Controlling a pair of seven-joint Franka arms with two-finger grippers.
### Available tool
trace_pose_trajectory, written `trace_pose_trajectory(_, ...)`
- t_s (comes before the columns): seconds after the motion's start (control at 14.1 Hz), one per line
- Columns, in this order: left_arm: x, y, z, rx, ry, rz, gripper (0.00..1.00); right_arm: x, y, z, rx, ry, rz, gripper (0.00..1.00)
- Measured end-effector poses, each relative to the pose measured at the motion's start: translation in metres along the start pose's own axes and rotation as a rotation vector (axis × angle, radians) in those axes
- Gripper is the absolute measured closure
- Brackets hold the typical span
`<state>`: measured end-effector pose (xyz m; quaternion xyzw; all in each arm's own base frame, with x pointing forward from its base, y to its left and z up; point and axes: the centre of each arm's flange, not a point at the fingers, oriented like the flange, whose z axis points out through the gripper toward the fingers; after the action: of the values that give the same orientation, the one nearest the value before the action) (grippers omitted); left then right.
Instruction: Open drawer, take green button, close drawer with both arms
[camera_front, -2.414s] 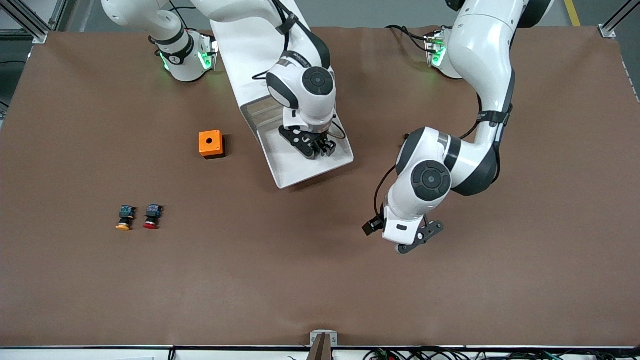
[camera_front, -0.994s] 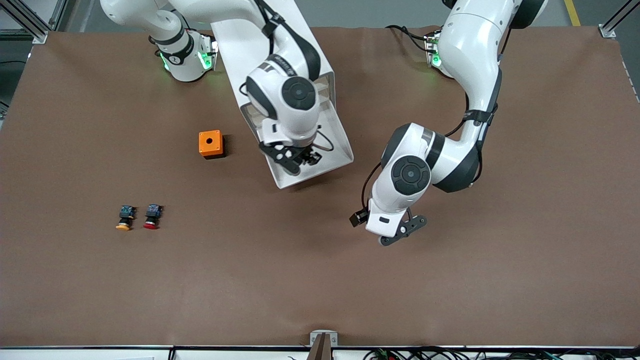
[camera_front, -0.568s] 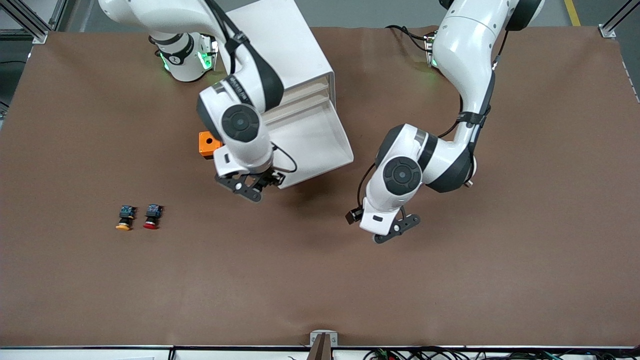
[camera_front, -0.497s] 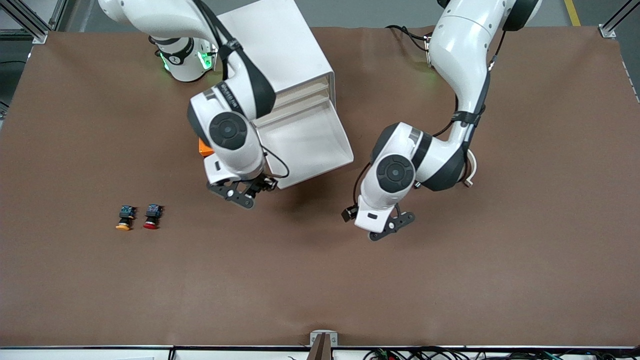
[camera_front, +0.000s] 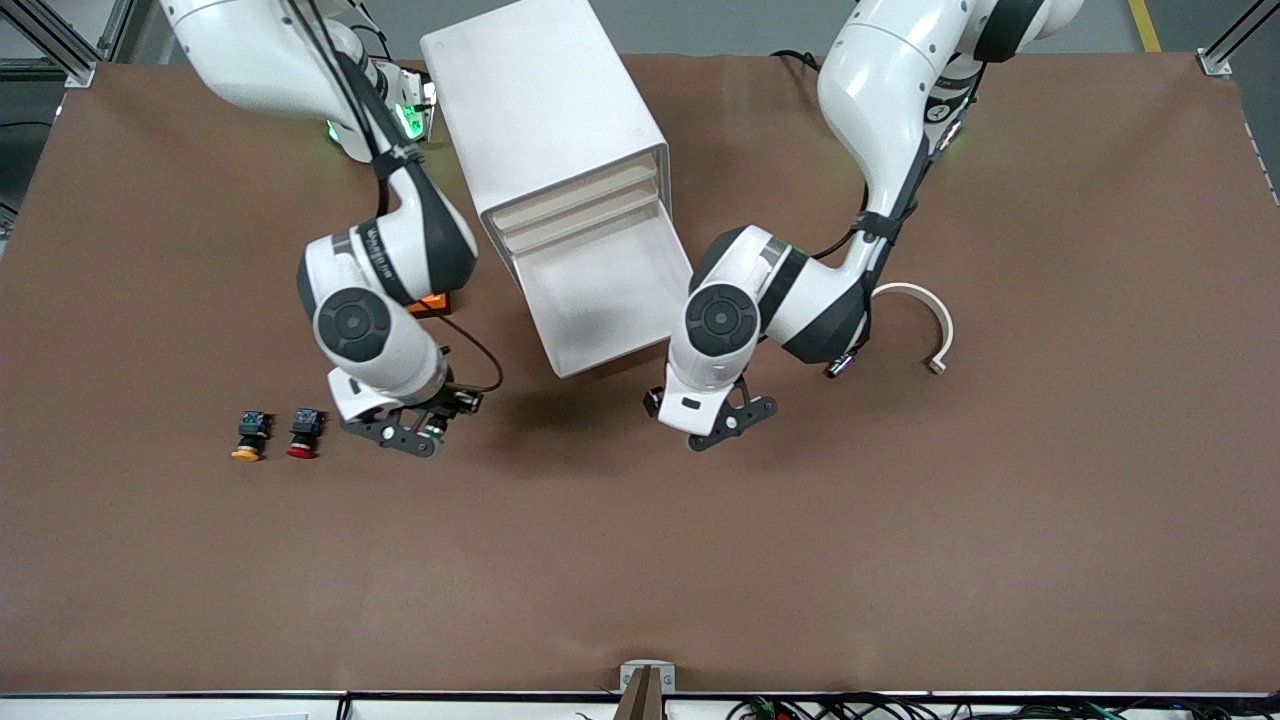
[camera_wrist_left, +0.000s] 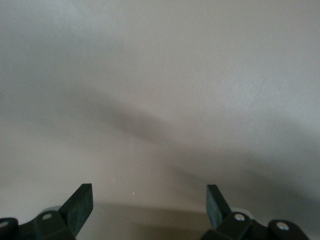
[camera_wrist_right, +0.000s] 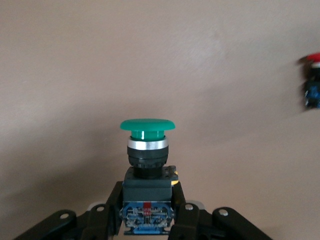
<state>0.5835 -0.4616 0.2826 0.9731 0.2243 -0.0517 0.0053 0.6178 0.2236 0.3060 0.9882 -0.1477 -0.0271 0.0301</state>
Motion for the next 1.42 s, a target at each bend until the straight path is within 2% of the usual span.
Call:
trace_pose_trajectory(0.36,-0.03,0.012,0.026,0.027,-0.024,0.036,0.0,0.035,0.057,0.01,0.004,-0.006,-0.069,0.59)
trace_pose_trajectory(0.64,-0.055,0.022,0.039,0.045,-0.03,0.082,0.0,0.033,0.077,0.034,0.028,0.032,-0.093,0.59)
trace_pose_trajectory(0.85,-0.076,0.029,0.045,0.048,-0.042,0.113,0.0,0.035,0.104,0.05,0.031,0.034,-0.099,0.59)
trace_pose_trajectory(1.14,-0.095,0.033,0.052,0.051,-0.067,0.138,0.0,0.027,0.115,0.071,0.054,0.084,-0.117,0.59)
trace_pose_trajectory(1.42,-0.113,0.037,0.057,0.053,-0.087,0.162,0.0,0.024,0.129,0.084,0.058,0.096,-0.128,0.59)
